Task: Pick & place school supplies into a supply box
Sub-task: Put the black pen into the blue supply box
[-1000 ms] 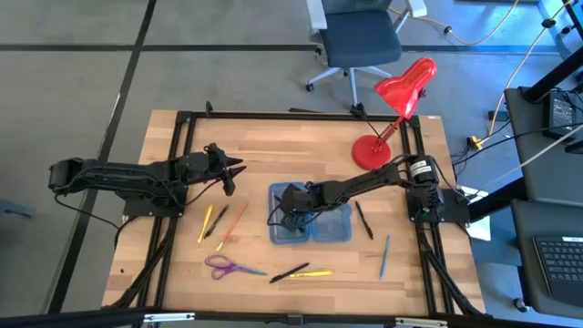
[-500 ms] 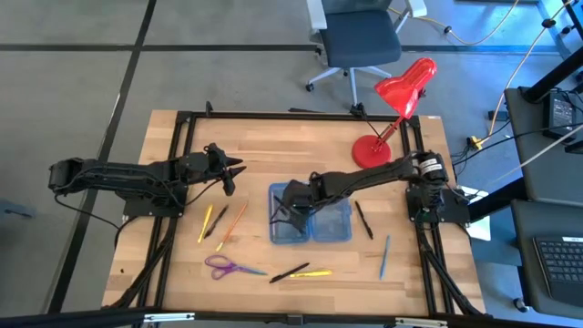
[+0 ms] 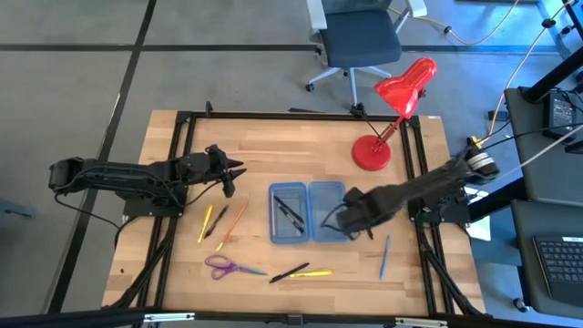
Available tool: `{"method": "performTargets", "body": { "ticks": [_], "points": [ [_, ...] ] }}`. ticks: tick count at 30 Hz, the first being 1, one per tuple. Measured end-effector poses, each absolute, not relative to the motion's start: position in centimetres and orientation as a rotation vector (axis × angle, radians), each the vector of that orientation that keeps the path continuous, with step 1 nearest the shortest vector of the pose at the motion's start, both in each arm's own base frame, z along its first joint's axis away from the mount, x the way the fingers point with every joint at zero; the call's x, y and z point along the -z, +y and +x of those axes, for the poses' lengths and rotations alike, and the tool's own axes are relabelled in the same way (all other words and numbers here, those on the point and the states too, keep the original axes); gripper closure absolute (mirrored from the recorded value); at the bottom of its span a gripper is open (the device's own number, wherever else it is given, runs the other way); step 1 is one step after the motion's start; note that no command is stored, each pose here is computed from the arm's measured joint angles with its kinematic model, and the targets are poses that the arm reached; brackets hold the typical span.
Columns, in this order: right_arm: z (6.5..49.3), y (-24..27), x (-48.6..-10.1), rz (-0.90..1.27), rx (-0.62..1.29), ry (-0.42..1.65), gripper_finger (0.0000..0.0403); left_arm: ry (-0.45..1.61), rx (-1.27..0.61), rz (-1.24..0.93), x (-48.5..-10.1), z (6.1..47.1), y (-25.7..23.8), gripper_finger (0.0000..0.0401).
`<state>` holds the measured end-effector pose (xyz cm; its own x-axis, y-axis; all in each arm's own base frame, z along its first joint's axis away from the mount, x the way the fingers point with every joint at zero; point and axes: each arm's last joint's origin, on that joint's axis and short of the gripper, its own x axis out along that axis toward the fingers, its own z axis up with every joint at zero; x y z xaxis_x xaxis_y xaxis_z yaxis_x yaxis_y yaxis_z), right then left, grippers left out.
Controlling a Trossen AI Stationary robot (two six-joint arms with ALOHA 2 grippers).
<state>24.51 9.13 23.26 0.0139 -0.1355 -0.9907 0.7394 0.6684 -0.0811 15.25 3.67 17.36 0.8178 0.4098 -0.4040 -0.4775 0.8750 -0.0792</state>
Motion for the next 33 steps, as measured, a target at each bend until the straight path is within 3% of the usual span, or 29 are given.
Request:
{"method": "performTargets", "body": {
  "ticks": [11, 20, 33],
  "points": [
    [20.8, 10.2, -18.1, 0.737, 0.808, 1.532, 0.0273, 0.389, -0.474, -0.18, -17.4, 15.3, 3.7, 0.0285],
    [20.7, 10.0, -16.4, 0.751, 0.788, 1.449, 0.0227, 0.389, -0.474, -0.179, -17.4, 15.3, 3.7, 0.0285],
    [20.4, 9.8, -13.7, 0.801, 0.722, 1.363, 0.0224, 0.39, -0.474, -0.178, -17.4, 15.3, 3.7, 0.0285]
  ]
}}
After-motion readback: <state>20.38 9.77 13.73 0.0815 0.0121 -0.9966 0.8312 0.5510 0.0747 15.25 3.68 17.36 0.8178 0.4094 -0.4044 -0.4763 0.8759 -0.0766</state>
